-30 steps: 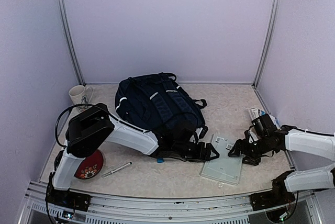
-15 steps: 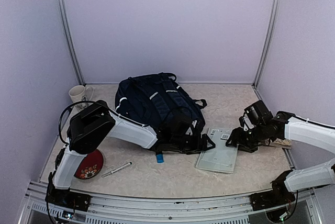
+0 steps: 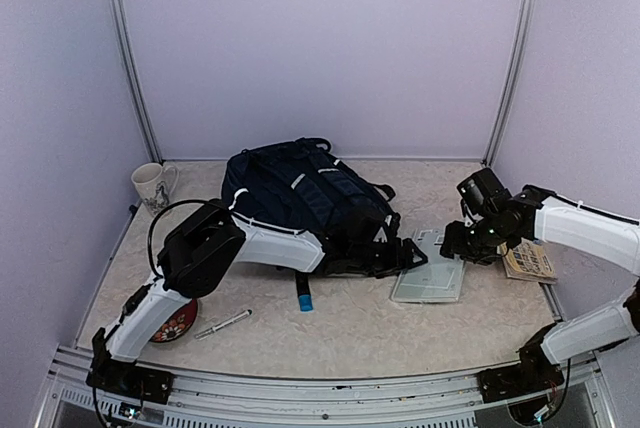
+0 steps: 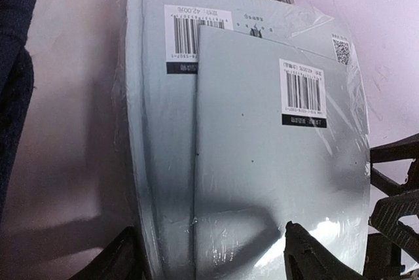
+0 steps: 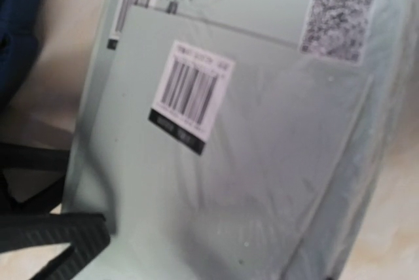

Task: Pack the student bag
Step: Adjust the book at the center of the board.

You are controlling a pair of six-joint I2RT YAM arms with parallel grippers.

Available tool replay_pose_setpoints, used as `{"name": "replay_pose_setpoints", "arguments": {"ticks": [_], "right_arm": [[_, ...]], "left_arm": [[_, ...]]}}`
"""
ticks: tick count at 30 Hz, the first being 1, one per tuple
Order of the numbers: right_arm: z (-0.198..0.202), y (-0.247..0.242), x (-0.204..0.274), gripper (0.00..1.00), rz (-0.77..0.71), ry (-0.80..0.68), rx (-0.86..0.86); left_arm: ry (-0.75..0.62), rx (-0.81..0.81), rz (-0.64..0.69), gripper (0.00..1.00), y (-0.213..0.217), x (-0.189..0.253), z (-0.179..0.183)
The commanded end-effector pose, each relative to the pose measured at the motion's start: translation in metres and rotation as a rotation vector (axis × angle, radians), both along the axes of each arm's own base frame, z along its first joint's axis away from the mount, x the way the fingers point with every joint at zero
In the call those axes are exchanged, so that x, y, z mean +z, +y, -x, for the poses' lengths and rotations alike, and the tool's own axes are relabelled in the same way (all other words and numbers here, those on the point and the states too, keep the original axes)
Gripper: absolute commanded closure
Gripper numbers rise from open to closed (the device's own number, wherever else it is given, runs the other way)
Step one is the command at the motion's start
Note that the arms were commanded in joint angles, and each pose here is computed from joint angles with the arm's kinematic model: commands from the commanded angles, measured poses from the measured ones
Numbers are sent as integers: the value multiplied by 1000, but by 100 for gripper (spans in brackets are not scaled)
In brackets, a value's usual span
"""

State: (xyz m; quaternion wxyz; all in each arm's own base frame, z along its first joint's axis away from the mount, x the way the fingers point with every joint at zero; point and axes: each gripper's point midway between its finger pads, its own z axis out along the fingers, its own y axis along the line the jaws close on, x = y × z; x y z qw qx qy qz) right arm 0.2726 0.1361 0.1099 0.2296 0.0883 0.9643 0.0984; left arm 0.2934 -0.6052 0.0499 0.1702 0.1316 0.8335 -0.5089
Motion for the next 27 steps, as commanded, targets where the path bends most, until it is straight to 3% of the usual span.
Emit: {"name": "replay_pose_setpoints", "arguments": {"ticks": [1,6,13,21,27], "right_arm": [[-32,48,30,39,-177,-115,137],[-48,18,25,40,-145,-143,90],[-54,6,36,39,-101,-180,114],[-57,-2,40,39,-61,-174,128],[-47,15,36,39,-149,-151,170]], "left_arm": [[30,-191,149,29,-51,12,55],[-24,-235,232,29,-86,29,68],[63,-268,214,31,-95,-11,90],[95,-376,198,30,-103,-27,148],[93,-300,191,31,-85,-26,134]]}}
